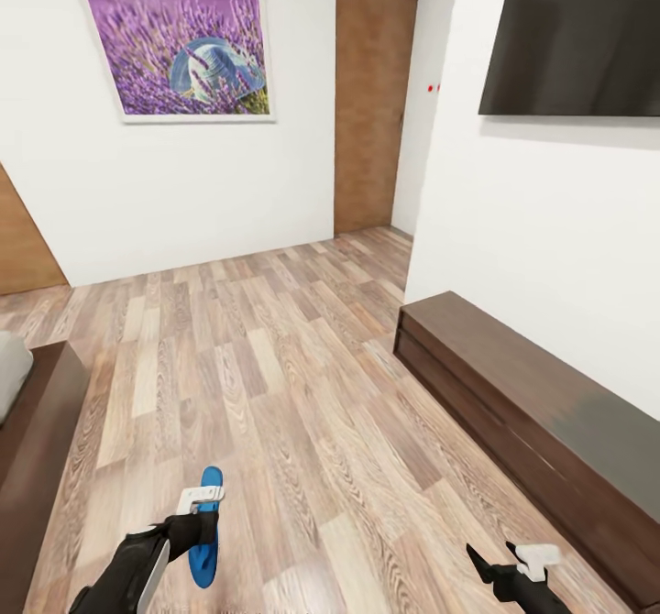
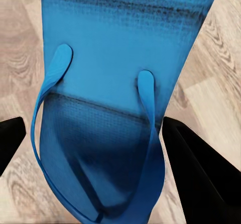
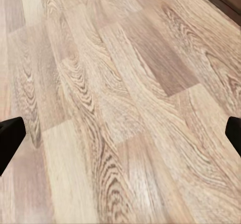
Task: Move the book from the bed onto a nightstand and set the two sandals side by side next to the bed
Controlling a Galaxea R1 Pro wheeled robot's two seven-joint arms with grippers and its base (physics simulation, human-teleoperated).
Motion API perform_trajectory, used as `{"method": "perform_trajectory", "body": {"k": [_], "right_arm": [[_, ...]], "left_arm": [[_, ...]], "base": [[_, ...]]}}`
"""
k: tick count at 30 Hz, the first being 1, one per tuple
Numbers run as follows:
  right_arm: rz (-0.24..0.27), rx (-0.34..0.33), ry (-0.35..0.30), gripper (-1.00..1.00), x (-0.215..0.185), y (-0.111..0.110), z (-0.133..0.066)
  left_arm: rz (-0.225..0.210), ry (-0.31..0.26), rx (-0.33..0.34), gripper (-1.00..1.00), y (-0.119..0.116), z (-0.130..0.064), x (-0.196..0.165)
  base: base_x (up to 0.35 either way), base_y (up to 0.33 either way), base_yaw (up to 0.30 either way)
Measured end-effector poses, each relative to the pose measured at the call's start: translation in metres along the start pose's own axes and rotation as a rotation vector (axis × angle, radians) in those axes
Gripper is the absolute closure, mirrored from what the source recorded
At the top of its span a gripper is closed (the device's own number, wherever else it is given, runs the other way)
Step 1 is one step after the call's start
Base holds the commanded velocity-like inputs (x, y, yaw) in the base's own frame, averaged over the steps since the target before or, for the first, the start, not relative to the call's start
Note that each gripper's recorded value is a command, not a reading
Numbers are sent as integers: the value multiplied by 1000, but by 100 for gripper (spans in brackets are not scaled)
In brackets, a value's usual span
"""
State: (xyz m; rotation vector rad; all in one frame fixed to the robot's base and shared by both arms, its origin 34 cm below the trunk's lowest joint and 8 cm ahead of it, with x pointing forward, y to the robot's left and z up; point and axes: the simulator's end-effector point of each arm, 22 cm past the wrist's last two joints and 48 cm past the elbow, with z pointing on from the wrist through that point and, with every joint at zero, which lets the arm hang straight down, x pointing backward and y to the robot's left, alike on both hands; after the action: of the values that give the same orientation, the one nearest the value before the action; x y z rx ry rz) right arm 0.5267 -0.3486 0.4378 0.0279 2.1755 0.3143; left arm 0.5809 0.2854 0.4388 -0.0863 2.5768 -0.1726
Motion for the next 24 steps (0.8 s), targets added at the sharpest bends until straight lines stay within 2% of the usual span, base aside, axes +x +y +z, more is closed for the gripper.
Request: {"method": "perform_trajectory", "body": {"k": [24], "right_arm": [[5, 4, 23, -100, 11, -2, 0]], "left_arm": [[-2, 24, -2, 100, 2, 6, 11]], "base": [[0, 0, 229]]}}
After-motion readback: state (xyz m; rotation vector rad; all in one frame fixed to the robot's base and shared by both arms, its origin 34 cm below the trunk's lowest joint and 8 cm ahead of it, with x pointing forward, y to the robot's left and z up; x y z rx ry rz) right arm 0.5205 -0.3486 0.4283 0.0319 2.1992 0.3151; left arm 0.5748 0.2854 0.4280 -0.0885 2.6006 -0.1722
